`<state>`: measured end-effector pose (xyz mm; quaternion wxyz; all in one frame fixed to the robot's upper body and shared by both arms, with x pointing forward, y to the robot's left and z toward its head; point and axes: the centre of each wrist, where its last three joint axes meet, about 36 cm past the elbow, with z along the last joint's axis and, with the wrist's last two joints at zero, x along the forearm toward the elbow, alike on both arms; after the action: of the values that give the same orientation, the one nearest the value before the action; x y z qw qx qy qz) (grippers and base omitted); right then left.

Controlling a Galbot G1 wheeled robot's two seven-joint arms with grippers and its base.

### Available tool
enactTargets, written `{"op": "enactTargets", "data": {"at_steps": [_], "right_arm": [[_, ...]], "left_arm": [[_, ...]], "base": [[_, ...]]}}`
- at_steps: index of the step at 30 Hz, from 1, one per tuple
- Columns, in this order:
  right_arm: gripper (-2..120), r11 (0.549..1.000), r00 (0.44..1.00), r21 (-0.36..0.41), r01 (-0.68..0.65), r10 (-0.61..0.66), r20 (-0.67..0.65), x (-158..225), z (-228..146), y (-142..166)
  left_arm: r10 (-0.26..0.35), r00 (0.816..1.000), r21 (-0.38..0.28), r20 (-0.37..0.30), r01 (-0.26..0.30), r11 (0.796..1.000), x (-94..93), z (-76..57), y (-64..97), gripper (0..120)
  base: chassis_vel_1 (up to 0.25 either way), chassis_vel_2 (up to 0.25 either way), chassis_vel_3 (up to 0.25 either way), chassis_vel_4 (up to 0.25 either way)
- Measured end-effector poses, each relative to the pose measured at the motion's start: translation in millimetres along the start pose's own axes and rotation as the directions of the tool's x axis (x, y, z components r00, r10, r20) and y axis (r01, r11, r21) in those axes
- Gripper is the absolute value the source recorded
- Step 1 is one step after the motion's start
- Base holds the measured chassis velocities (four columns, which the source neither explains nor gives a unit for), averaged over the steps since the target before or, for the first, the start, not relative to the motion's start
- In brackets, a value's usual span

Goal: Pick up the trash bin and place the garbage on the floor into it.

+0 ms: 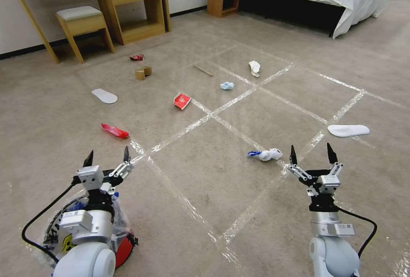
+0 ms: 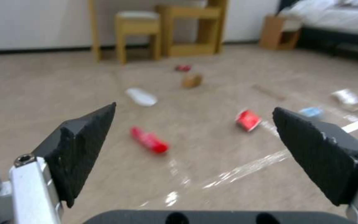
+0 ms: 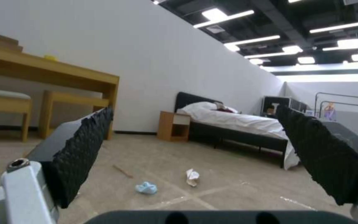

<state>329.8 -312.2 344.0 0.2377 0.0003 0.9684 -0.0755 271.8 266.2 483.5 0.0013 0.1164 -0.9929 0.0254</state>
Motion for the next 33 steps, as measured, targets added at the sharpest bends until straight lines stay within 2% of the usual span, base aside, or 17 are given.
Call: {"op": "enactTargets", "data": {"at_steps": [1,2,3,4,5,8,9,11,14,16,17,20,22,23,29,30,33], "right_arm": [[100,1.000,1.000,0.000,0.000,0.000,0.000,0,0,0],[100,1.000,1.000,0.002,0.003,-0.003,0.000,0,0,-2],[100,1.000,1.000,0.009,0.009,-0.009,0.000,-1,0,-7],[100,1.000,1.000,0.013,0.013,-0.013,-0.001,-2,1,-10],[100,1.000,1.000,0.013,0.013,-0.013,-0.001,-2,1,-10],[100,0.999,1.000,0.022,0.025,-0.025,-0.005,-1,3,-17],[100,0.999,1.000,0.022,0.025,-0.025,-0.005,-1,3,-17],[100,0.999,1.000,0.026,0.030,-0.030,-0.003,-1,4,-19],[100,0.999,0.999,0.027,0.032,-0.032,-0.001,-1,4,-21],[100,0.999,0.999,0.030,0.035,-0.035,-0.001,-2,4,-23],[100,0.999,0.999,0.030,0.035,-0.035,-0.001,-2,4,-23],[100,0.999,0.999,0.034,0.041,-0.040,-0.002,-2,5,-27],[100,0.999,0.999,0.035,0.041,-0.041,-0.002,-2,5,-27],[100,0.998,0.999,0.039,0.044,-0.044,-0.004,-2,5,-30],[100,0.998,0.999,0.043,0.045,-0.045,-0.007,-1,8,-32],[100,0.998,0.999,0.043,0.045,-0.045,-0.007,-1,8,-32],[100,0.998,0.999,0.041,0.048,-0.048,-0.010,0,12,-30]], "left_arm": [[0.000,1.000,0.000,0.000,0.000,1.000,0.0,0.0,0.0,100],[-0.017,1.000,-0.004,-0.019,0.017,1.000,2.9,-8.1,3.1,100],[-0.052,0.995,-0.025,-0.085,0.050,0.998,10.2,-28.4,11.7,100],[-0.062,0.990,-0.046,-0.129,0.056,0.997,13.4,-39.6,17.7,100],[-0.062,0.990,-0.046,-0.129,0.056,0.997,13.4,-39.6,17.7,100],[-0.062,0.960,-0.079,-0.273,0.042,0.996,12.8,-67.1,37.0,100],[-0.062,0.960,-0.079,-0.273,0.042,0.996,12.8,-67.1,37.0,100],[-0.063,0.936,-0.052,-0.347,0.048,0.997,9.7,-81.0,45.0,100],[-0.087,0.918,-0.048,-0.386,0.074,0.996,7.0,-89.3,51.5,100],[-0.132,0.879,-0.031,-0.459,0.132,0.991,1.9,-99.3,62.1,100],[-0.132,0.879,-0.031,-0.459,0.132,0.991,1.9,-99.3,62.1,100],[-0.148,0.847,-0.018,-0.511,0.162,0.987,-3.4,-100.8,70.3,100],[-0.147,0.841,-0.015,-0.520,0.163,0.986,-4.5,-100.7,71.5,100],[-0.147,0.824,-0.008,-0.548,0.171,0.985,-10.3,-99.5,78.2,100],[-0.154,0.789,0.005,-0.594,0.196,0.981,-26.6,-104.5,94.4,100],[-0.154,0.789,0.005,-0.594,0.196,0.981,-26.6,-104.5,94.4,100],[-0.137,0.754,0.035,-0.643,0.207,0.978,-38.9,-105.9,105.0,100]], "base": [[0.000,0.000,0.000,0.000],[0.000,0.000,0.000,0.000],[0.000,0.000,0.000,0.000],[0.000,0.000,0.000,0.000],[0.000,0.000,0.000,0.000],[0.000,0.000,0.000,0.000],[0.000,0.000,0.000,0.000],[0.000,0.000,0.000,0.000],[0.000,0.000,0.000,0.000],[0.000,0.000,0.000,0.000],[0.000,0.000,0.000,0.000],[0.000,0.000,0.000,0.000],[0.000,0.000,0.000,0.000],[0.000,0.000,0.000,0.000],[0.000,0.000,0.000,0.000],[0.000,0.000,0.000,0.000],[0.000,0.000,0.000,0.000]]}}
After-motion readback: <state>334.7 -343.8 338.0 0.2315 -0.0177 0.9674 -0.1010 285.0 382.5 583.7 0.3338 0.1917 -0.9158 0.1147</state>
